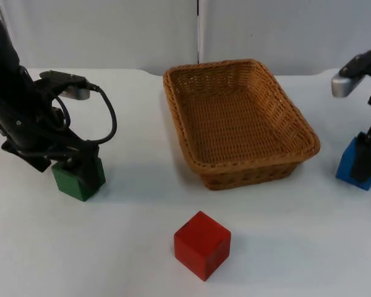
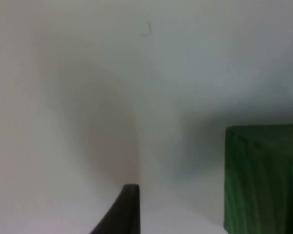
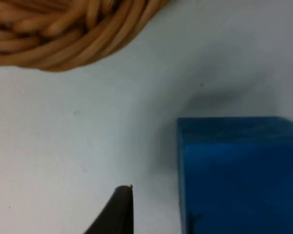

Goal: Pick up one cube with each hand and place exactly two cubes into the same basket, leaving the remaining cube outside.

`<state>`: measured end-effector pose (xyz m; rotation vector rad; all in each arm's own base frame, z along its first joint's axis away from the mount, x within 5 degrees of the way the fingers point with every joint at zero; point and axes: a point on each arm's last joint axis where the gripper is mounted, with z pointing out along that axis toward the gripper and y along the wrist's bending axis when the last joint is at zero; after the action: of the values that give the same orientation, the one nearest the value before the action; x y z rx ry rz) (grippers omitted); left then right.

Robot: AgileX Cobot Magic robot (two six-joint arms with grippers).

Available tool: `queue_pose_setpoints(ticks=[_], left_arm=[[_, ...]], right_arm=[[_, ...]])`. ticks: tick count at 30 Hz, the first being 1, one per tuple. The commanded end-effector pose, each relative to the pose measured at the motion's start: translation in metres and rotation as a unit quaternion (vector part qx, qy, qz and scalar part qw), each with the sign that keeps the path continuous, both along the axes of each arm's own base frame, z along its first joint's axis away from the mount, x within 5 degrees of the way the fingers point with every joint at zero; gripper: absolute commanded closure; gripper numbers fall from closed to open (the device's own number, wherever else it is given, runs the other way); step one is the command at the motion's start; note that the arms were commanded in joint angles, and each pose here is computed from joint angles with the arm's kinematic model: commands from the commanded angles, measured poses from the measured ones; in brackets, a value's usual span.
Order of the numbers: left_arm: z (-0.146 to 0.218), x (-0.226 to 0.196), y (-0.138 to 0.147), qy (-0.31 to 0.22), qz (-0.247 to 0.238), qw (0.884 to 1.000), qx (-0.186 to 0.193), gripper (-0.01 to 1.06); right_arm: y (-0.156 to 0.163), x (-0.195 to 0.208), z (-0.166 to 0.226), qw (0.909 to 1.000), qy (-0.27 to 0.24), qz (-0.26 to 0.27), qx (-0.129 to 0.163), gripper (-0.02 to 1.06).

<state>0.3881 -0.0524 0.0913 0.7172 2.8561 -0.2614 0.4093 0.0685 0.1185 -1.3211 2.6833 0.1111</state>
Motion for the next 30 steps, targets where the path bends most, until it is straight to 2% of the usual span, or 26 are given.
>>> queue_pose_setpoints(ticks=[1,3,6,9,18,20,21,22,25,26,27,28,29,30], left_arm=[[0.002,0.002,-0.002,-0.01,-0.001,1.0,0.002,0.0],[0.002,0.002,-0.002,-0.01,-0.001,1.0,0.002,0.0],[0.002,0.002,-0.002,-0.01,-0.001,1.0,0.002,0.0],[0.0,0.002,-0.002,-0.007,-0.001,1.0,0.002,0.0],[-0.003,0.002,-0.003,-0.003,0.003,1.0,-0.002,0.02],[-0.003,0.001,-0.003,-0.001,0.003,1.0,-0.002,0.1],[-0.003,0.001,-0.003,0.001,0.002,1.0,-0.002,0.18],[-0.003,0.001,-0.003,0.001,0.002,1.0,-0.002,0.18],[-0.003,-0.001,-0.003,0.009,0.0,1.0,-0.003,0.44],[-0.003,-0.002,-0.003,0.014,-0.001,1.0,-0.004,0.59],[-0.003,-0.002,-0.004,0.017,-0.001,1.0,-0.006,0.64],[-0.003,-0.002,-0.004,0.017,-0.001,1.0,-0.006,0.64],[-0.001,-0.003,-0.004,0.021,-0.002,1.0,-0.008,0.78],[0.001,-0.004,-0.004,0.025,-0.004,1.0,-0.009,0.88]], right_arm=[[0.005,0.001,-0.01,1.0,0.006,0.007,0.002,0.04],[0.007,0.001,-0.011,1.0,0.007,0.002,0.002,0.06],[0.009,0.001,-0.013,1.0,0.006,0.005,0.0,0.18],[0.009,0.002,-0.013,1.0,0.003,0.005,0.0,0.23],[0.009,0.004,-0.013,1.0,-0.006,0.002,0.0,0.24],[0.009,0.003,-0.013,1.0,-0.003,0.003,0.0,0.31],[0.009,0.003,-0.013,1.0,-0.001,0.003,0.0,0.36],[0.009,0.003,-0.013,1.0,-0.001,0.003,0.0,0.36],[0.009,0.0,-0.012,0.9999,0.013,0.0,0.0,0.66],[0.009,0.0,-0.01,0.9999,0.013,0.0,0.0,0.76],[0.009,-0.001,-0.006,0.9999,0.012,0.003,-0.003,0.87],[0.009,-0.001,-0.006,0.9999,0.012,0.003,-0.003,0.87],[0.007,-0.001,-0.001,0.9999,0.006,0.009,-0.01,1.02],[0.007,-0.001,0.002,0.9999,0.004,0.01,-0.012,1.05]])
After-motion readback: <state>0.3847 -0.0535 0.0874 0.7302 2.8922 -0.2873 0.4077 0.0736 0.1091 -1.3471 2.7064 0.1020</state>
